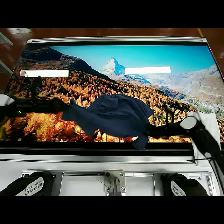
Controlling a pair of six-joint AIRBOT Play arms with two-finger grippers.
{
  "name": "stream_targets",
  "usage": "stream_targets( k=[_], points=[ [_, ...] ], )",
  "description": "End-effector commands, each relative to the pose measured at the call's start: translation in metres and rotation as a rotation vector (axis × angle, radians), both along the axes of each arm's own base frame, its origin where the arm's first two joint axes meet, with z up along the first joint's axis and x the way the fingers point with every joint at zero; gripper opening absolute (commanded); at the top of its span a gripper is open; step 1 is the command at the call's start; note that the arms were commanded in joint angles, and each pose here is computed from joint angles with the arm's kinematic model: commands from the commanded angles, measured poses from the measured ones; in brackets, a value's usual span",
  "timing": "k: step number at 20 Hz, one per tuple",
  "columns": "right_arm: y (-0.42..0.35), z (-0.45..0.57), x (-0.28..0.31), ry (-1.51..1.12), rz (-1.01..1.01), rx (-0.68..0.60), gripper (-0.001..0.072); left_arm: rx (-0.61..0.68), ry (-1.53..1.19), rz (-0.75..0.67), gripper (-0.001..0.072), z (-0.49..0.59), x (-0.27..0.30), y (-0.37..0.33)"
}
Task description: Fold the shirts.
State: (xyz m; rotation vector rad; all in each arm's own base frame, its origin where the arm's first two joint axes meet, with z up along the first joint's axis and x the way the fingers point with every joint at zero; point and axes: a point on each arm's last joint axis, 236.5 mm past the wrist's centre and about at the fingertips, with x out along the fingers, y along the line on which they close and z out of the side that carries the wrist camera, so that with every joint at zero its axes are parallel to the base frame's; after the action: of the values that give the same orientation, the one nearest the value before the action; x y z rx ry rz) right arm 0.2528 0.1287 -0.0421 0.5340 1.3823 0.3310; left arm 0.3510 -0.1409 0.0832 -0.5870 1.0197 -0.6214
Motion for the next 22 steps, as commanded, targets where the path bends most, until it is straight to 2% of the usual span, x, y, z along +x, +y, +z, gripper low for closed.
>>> stream_targets(
  k=[1,3,6,9,11,14,17,22],
  points=[
    [-0.022,0.145,0.053,-0.469,0.085,-0.151,0.0072,0.042,-0.376,-0.003,0.0038,0.146,0.016,0.007],
    [-0.041,0.284,0.063,-0.819,0.015,-0.241,0.0072,0.077,-0.672,0.013,0.0038,0.259,-0.005,0.006],
    [-0.079,0.463,0.019,-1.211,-0.178,-0.338,0.0072,0.076,-1.112,0.124,0.0039,0.418,-0.075,0.008],
    [-0.088,0.542,-0.036,-1.384,-0.25,-0.337,0.0072,0.064,-1.346,0.159,0.0039,0.489,-0.152,0.004],
    [-0.088,0.545,-0.055,-1.359,-0.261,-0.312,0.0072,0.085,-1.354,0.211,0.0039,0.494,-0.174,0.01],
    [-0.088,0.509,-0.059,-1.206,-0.219,-0.34,0.0072,0.252,-1.238,0.332,0.004,0.467,-0.167,0.042],
    [-0.1,0.465,-0.045,-1.01,-0.201,-0.408,0.0072,0.443,-1.045,0.325,0.0039,0.41,-0.137,0.067],
    [-0.11,0.362,0.027,-0.576,-0.108,-0.496,0.0073,0.52,-0.696,0.273,0.0039,0.298,-0.056,0.092]
  ],
)
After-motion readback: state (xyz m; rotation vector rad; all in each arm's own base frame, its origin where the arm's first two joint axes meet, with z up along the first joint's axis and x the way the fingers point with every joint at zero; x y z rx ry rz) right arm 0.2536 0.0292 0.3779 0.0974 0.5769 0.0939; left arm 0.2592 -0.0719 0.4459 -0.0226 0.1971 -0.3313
